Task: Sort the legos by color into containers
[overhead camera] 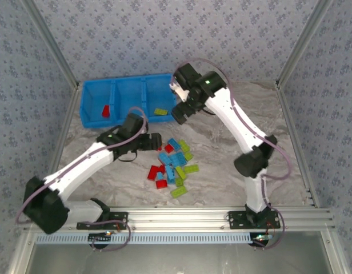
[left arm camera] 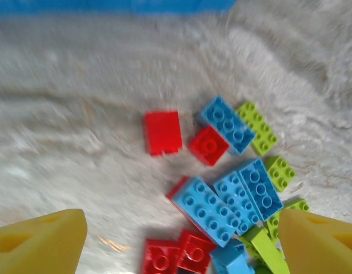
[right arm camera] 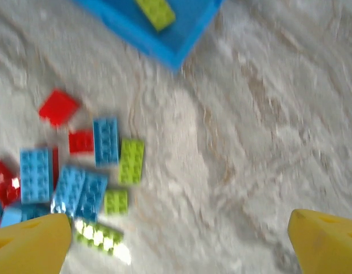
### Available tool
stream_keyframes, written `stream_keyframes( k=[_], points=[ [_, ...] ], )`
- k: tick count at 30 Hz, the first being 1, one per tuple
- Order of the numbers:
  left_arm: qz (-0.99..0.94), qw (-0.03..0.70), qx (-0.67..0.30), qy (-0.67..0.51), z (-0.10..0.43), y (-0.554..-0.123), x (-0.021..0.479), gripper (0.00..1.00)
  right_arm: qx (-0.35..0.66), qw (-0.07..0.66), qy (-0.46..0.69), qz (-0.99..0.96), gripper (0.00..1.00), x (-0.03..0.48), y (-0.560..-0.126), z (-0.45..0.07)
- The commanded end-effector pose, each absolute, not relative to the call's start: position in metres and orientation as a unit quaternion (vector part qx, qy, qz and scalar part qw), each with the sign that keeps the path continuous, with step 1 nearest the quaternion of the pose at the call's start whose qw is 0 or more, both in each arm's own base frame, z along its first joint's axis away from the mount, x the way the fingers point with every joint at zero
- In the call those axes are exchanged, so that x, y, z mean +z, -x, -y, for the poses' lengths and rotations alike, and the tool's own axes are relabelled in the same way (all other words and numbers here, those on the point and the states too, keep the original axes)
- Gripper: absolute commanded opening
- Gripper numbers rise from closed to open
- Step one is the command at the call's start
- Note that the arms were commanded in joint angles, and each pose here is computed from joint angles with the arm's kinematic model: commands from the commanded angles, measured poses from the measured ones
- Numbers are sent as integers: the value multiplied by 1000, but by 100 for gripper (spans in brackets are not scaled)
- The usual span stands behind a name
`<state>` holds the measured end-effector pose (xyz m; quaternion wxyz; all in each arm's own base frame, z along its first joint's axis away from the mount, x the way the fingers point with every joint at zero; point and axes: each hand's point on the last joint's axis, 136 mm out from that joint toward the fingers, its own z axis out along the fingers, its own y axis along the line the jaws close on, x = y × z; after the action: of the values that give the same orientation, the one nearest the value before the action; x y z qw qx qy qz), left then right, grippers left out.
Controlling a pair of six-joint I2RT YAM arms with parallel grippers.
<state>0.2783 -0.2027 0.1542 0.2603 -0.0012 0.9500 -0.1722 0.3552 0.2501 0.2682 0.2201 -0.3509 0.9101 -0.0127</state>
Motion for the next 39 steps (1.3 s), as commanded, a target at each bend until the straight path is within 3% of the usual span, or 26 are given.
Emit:
stream_keyframes(
  k=[1, 5, 9, 19, 23, 28, 39],
  points=[
    [-959, 198, -180, 95, 235, -271, 132, 87, 7, 217, 340, -915, 100, 270, -323, -228],
    [-970, 144, -164, 108, 267, -267, 102, 88, 63, 220, 313, -922, 100, 253, -284, -219],
    [-972, 119, -141, 143, 270, -261, 77, 81, 51, 209, 270, -938, 100, 233, -261, -192],
    [-973, 120, -87, 177, 252, -260, 52, 74, 79, 204, 237, -947, 100, 220, -243, -176],
    [-975, 110, -74, 179, 250, -259, 42, 59, 125, 197, 228, -945, 100, 215, -236, -187],
    [-975, 115, -65, 177, 245, -258, 45, 40, 137, 200, 211, -947, 100, 210, -237, -189],
    [-972, 163, -81, 148, 242, -269, 95, 30, 148, 217, 188, -946, 100, 213, -245, -192]
  ],
)
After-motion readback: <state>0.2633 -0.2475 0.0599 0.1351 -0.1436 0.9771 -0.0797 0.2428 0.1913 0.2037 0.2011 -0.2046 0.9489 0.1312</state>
